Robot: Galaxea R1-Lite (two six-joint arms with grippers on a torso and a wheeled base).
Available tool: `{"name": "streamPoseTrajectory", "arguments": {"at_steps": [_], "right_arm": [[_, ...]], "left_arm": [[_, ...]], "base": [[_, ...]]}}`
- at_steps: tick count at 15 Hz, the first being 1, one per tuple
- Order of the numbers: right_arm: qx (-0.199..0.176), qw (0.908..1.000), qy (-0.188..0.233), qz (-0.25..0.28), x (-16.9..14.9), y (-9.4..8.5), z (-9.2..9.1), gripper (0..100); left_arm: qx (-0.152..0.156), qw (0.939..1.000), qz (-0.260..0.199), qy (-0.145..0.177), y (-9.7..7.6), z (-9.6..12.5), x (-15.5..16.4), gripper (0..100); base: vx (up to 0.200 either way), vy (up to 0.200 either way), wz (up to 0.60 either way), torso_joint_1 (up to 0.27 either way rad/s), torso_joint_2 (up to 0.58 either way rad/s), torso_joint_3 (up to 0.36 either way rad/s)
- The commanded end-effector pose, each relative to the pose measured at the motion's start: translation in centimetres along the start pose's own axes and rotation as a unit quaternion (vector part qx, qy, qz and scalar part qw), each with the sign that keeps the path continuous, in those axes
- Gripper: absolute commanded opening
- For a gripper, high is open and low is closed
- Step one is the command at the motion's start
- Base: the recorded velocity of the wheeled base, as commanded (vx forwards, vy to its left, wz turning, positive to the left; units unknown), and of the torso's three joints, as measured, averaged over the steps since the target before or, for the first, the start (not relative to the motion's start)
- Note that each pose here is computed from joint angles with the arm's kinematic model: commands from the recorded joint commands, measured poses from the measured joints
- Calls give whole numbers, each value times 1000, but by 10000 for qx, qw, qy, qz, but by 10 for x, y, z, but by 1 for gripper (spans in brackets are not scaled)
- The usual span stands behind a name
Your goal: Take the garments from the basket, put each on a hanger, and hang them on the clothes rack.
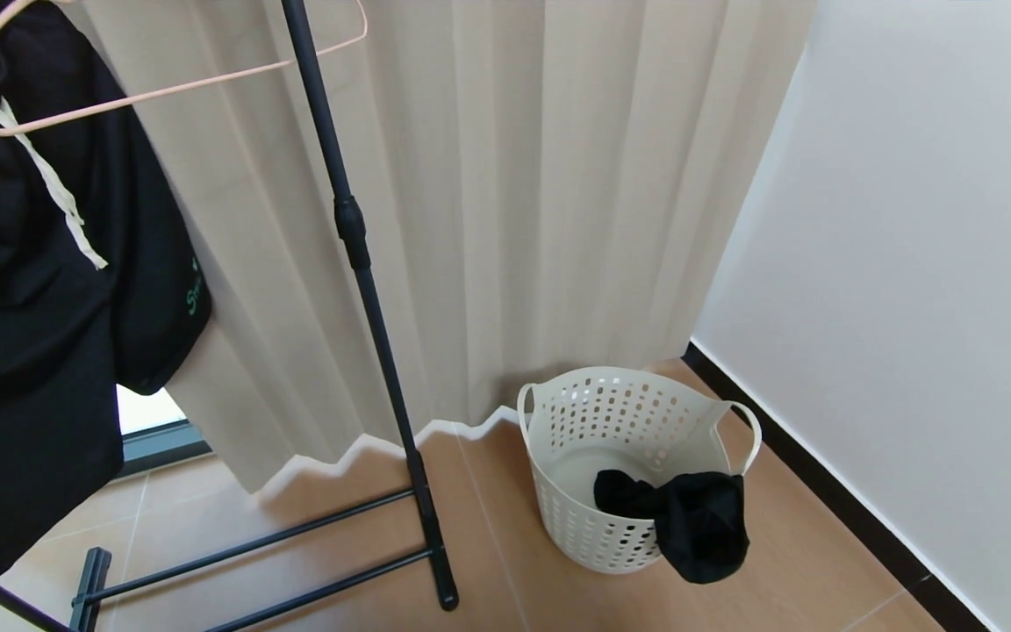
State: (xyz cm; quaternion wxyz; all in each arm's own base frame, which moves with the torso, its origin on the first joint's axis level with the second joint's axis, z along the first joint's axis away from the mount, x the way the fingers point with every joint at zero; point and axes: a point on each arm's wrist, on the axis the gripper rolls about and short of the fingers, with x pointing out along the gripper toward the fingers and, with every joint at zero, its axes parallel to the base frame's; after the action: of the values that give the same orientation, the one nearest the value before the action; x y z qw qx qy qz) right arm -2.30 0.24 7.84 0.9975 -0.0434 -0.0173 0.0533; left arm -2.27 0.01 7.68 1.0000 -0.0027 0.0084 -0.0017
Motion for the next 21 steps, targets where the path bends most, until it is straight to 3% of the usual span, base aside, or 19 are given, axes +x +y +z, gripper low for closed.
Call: {"name": "streamPoseTrajectory", "arguments": {"at_steps": [1, 21], "right_arm": [[-2, 10000, 4, 4, 0, 0, 0, 100], [-3, 10000, -4, 4, 0, 0, 0, 100]], "left_arm": [[-3, 10000, 2, 8, 0, 0, 0, 100], [-11, 10000, 2, 8, 0, 0, 0, 100]], "base": [[0, 0, 0, 2, 2, -203], [0, 0, 0, 2, 2, -198]]}}
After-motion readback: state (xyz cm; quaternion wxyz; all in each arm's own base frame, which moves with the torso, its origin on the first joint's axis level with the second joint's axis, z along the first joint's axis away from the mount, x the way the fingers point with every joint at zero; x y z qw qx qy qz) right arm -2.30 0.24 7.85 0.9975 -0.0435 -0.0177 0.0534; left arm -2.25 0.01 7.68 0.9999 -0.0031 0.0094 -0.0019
